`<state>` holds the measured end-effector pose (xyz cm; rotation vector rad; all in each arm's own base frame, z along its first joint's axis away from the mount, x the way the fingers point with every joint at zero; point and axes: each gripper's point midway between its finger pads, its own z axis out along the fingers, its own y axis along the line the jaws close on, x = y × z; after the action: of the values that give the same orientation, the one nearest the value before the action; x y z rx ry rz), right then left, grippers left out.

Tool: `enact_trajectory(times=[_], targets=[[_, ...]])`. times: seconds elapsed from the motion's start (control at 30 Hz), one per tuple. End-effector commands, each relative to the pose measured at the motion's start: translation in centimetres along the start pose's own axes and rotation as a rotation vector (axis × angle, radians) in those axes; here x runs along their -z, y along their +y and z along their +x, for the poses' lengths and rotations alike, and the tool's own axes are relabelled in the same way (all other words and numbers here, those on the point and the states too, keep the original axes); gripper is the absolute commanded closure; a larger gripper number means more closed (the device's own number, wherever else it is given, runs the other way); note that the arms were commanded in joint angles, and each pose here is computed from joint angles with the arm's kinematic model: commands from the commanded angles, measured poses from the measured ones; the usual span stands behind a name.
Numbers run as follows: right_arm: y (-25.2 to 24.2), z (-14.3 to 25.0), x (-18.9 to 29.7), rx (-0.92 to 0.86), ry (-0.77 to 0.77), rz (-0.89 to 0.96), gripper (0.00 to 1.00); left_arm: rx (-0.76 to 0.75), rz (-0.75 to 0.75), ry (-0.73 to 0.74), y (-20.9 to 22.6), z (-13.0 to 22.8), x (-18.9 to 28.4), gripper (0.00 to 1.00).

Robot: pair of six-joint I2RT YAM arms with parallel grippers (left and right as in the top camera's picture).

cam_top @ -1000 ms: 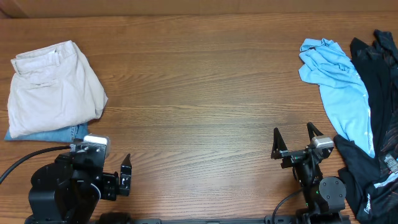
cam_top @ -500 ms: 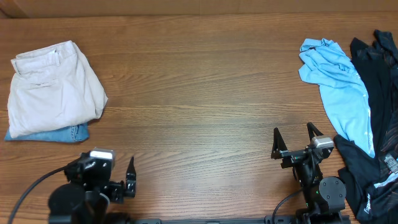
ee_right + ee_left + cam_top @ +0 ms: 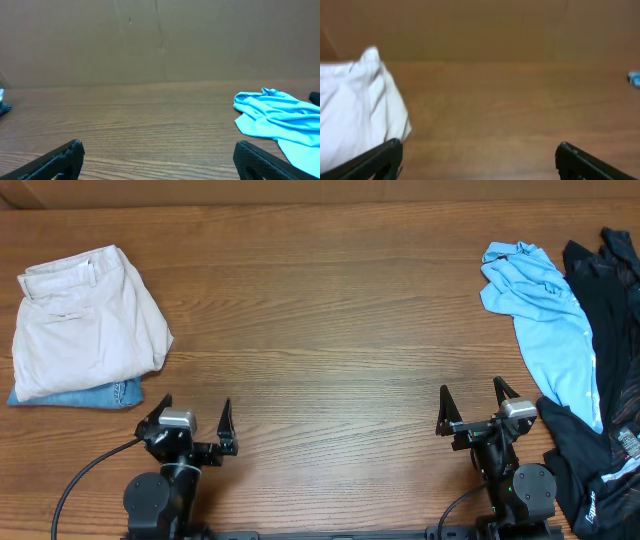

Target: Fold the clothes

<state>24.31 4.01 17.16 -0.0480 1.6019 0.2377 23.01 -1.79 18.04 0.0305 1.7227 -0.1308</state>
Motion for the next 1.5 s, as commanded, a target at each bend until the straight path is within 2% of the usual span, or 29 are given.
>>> enact_trajectory(times=[0.0,0.1,0.37,1.47], targets=[[-0.1,0.1,0.0,0.003,-0.006,0.004,0.00,-0.027,0.017,-0.122,-0.1,-1.0,-0.8,0.00],[-0.1,0.1,0.0,0.003,-0.006,0.004,0.00,-0.056,0.020,-0.207,-0.1,-1.1,-1.4,0.00],[-0.1,0.1,0.0,0.003,-0.006,0.004,0.00,-0.042,0.013,-0.089,0.2,1.8,-1.8,0.00],[-0.1,0.1,0.0,0.003,-0.006,0.004,0.00,-0.042,0.012,-0.086,0.2,1.9,-1.8,0.00]])
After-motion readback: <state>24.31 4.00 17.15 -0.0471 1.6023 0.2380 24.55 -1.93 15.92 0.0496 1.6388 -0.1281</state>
